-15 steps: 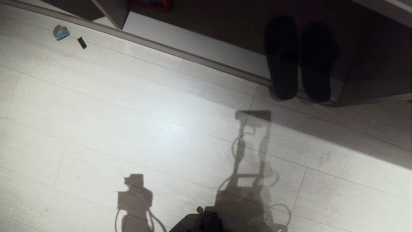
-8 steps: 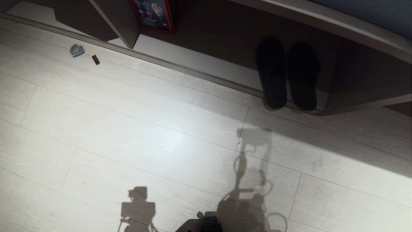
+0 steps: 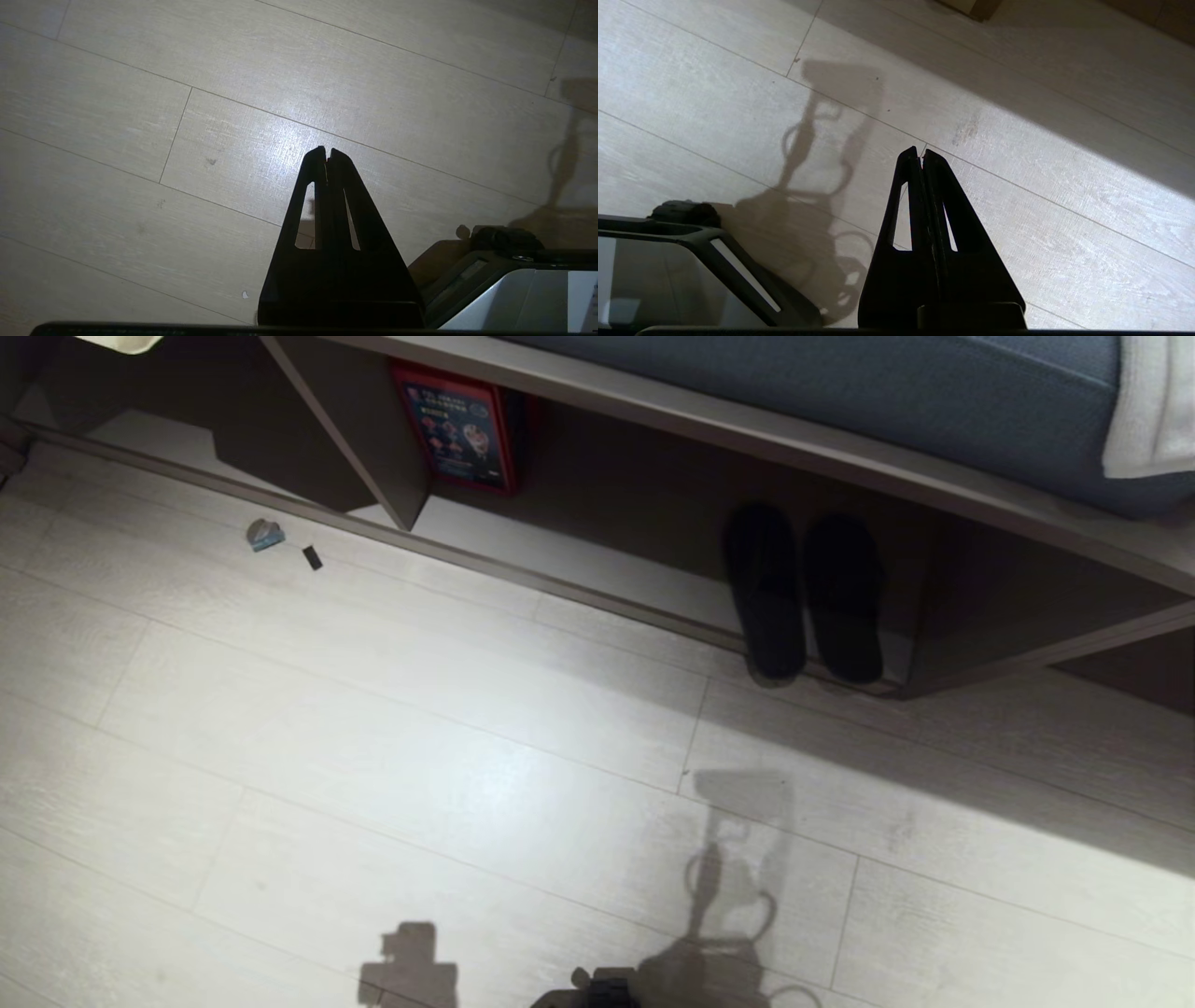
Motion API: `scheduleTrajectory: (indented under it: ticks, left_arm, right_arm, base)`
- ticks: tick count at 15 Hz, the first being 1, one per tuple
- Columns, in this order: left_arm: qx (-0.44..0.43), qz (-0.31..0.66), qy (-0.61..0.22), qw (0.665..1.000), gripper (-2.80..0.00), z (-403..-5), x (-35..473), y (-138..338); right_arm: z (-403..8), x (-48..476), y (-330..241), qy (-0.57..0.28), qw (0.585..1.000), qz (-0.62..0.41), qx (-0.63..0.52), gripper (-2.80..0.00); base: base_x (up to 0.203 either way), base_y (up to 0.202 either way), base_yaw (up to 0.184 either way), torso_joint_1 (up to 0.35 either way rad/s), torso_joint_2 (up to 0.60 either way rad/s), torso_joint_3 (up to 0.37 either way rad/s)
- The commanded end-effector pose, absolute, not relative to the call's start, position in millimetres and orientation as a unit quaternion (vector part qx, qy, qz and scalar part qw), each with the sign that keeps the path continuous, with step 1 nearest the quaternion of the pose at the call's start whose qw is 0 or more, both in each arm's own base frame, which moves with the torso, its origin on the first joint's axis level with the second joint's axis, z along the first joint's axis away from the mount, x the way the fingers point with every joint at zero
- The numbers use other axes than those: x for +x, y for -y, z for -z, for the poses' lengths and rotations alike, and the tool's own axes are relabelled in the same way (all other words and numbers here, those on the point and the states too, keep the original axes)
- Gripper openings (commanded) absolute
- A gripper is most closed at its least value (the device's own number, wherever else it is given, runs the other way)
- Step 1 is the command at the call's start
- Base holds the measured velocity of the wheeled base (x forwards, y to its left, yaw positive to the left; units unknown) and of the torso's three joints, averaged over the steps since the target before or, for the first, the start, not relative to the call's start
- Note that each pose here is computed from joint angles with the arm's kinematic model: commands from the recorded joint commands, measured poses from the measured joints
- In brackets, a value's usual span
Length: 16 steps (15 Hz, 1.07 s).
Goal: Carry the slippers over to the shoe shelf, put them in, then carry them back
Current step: Pick up the slippers in the shoe cabinet
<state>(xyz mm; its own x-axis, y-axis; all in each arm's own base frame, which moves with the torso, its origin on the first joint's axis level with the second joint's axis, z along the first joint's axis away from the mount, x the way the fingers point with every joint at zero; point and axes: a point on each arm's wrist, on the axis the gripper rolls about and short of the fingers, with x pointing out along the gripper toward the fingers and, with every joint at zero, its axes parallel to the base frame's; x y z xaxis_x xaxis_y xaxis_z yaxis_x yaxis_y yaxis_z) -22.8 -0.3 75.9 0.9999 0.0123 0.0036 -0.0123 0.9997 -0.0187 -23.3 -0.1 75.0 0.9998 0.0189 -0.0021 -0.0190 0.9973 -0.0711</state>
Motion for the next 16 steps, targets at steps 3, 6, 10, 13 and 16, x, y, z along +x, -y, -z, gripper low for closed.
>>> scheduleTrajectory:
  ticks: [3,6,10,13,16]
  left_arm:
    - [-0.01,-0.006,0.002,1.0,-2.8,-76.0,-22.7,0.3]
    - [-0.01,-0.006,0.001,1.0,-2.8,-75.8,-22.7,0.3]
    - [-0.01,-0.006,0.002,1.0,-2.8,-76.0,-22.7,0.3]
    - [-0.01,-0.006,0.001,1.0,-2.8,-75.8,-22.7,0.3]
    - [-0.01,-0.006,0.002,1.0,-2.8,-76.0,-22.7,0.3]
  right_arm:
    - [-75.1,-22.9,0.1,-0.003,0.999,-0.009,-0.033,-2.8]
    - [-75.0,-22.8,0.1,-0.002,0.999,-0.009,-0.035,-2.8]
    - [-75.3,-22.9,0.2,-0.002,0.999,-0.009,-0.032,-2.8]
    - [-75.0,-22.8,0.1,-0.002,0.999,-0.009,-0.034,-2.8]
    - [-75.0,-22.8,0.1,-0.002,0.999,-0.009,-0.035,-2.8]
  base:
    - [0.0,0.0,0.0,0.001,0.0,0.201]
    - [0.0,0.0,0.0,0.003,0.0,0.205]
    - [0.0,0.0,0.0,0.0,0.0,0.207]
    - [0.0,0.0,0.0,0.005,0.0,0.204]
    - [0.0,0.0,0.0,0.003,0.0,0.205]
